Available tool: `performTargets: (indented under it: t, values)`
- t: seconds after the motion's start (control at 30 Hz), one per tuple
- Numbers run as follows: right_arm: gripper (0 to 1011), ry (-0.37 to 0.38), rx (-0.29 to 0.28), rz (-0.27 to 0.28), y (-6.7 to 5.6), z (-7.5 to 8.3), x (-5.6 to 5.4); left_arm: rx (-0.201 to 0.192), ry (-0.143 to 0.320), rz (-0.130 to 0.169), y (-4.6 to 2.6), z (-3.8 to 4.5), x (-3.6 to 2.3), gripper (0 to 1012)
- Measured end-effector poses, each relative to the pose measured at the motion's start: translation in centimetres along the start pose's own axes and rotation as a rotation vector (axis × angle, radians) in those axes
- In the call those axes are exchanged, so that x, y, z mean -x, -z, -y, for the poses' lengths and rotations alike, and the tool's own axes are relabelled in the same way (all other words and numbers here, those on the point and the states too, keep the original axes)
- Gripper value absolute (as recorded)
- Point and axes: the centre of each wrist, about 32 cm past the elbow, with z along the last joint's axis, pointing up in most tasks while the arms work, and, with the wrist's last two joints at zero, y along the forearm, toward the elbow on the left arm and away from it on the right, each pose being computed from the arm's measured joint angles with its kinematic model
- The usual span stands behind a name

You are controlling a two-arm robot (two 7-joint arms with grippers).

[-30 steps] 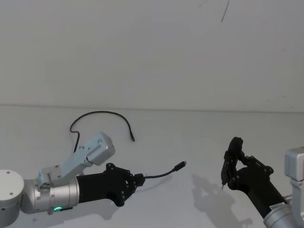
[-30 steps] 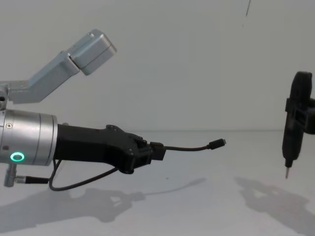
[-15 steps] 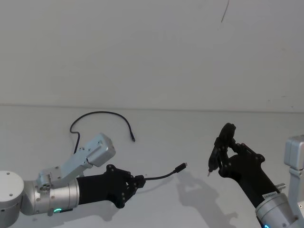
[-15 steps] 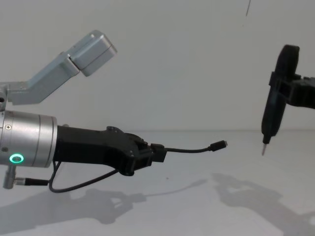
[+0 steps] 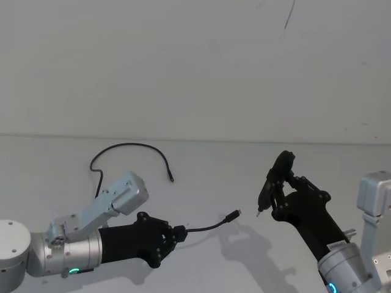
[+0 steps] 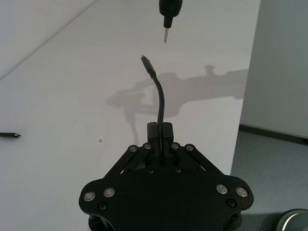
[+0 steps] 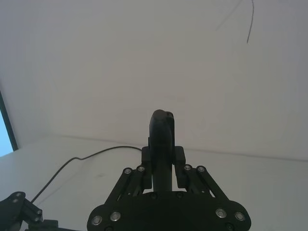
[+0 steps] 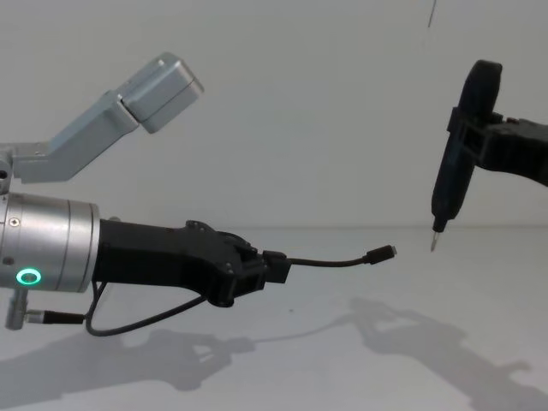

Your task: Pick up the data cable with the one hand.

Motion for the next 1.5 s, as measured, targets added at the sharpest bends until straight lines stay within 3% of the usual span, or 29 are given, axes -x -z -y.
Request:
performTargets:
  t: [0.73,1.5]
  values:
    - [269,-0.009,-0.010,-0.029,1.6,-1.7,0.1,0.000,0.000,0.000,-0.01,-0.01,0.02,43]
    - [269,-0.024,-0.007,-0.055,2.3,-2.2,0.3,0.000,0.000,0.000,-0.01,-0.01,0.02,43]
